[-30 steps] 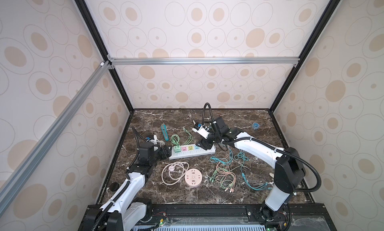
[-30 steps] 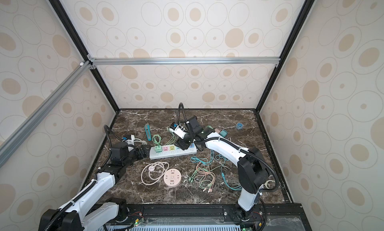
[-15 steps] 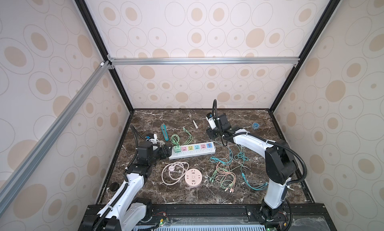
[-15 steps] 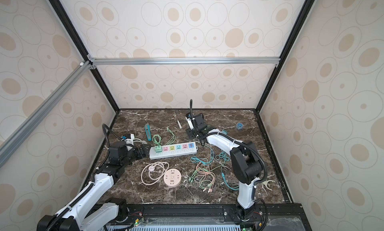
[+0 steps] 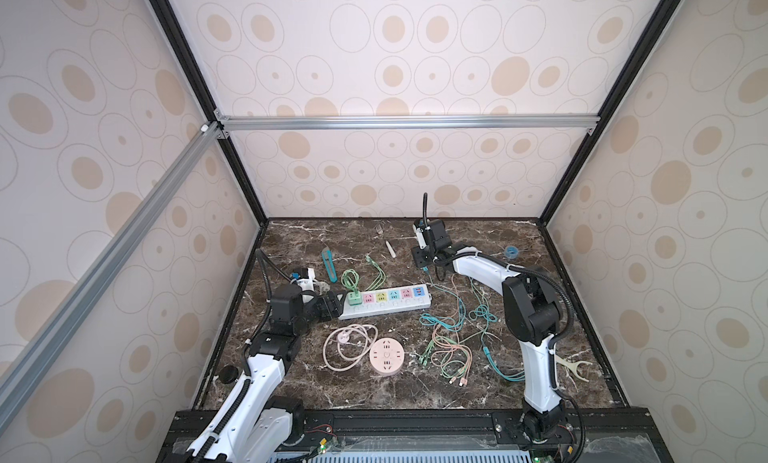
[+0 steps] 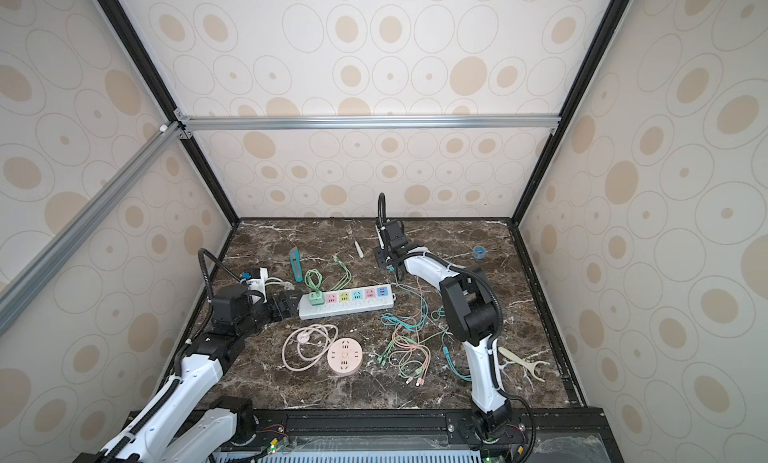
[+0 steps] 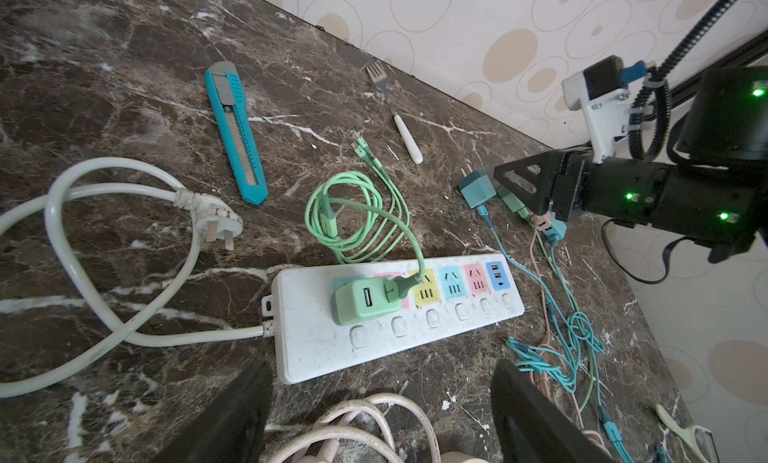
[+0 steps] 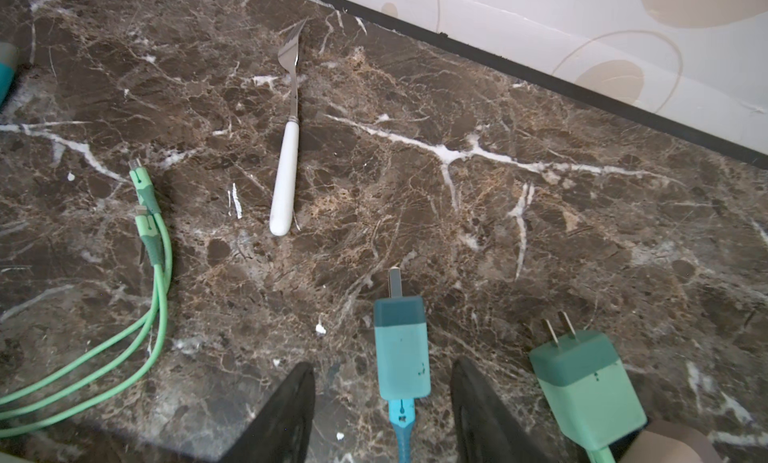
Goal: Insert the plug
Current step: 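Close the right gripper on the teal charger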
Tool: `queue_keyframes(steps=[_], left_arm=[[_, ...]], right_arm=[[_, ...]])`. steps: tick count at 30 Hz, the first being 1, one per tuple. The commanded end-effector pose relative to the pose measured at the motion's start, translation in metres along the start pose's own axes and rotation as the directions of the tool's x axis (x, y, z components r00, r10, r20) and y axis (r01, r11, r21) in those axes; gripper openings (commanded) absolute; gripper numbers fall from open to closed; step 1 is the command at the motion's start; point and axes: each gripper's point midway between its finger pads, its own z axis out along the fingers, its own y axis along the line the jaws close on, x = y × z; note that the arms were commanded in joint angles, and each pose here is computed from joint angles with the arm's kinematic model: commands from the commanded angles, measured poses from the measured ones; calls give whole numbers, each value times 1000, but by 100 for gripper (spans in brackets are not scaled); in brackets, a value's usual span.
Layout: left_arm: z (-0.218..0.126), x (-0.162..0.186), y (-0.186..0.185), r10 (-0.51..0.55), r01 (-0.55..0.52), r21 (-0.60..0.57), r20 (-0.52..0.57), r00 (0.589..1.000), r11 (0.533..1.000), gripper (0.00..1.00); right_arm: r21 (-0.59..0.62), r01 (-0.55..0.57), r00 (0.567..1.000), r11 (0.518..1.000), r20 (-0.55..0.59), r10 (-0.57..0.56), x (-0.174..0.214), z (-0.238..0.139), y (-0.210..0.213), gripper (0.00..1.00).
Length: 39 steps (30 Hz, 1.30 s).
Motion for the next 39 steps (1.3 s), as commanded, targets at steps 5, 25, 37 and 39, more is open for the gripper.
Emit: queue_keyframes(steps=[5, 25, 37, 39], left_arm=[[-15, -21, -17, 62, -64, 40, 41, 997, 997, 83], [-17, -22, -18, 80, -81, 37, 39, 996, 996, 82], [-19, -25, -20, 92, -93, 38, 38, 995, 995, 82], [-18, -24, -20, 91, -93, 40, 36, 995, 995, 82]], right_arm=[[-8, -45, 997, 999, -59, 45, 13, 13, -1, 52], [7, -78, 988, 997, -132, 78, 32, 36, -14, 50], [-3, -90, 983, 996, -158, 88, 43, 45, -13, 44], [-3, -83, 984, 997, -158, 81, 43, 44, -13, 41]])
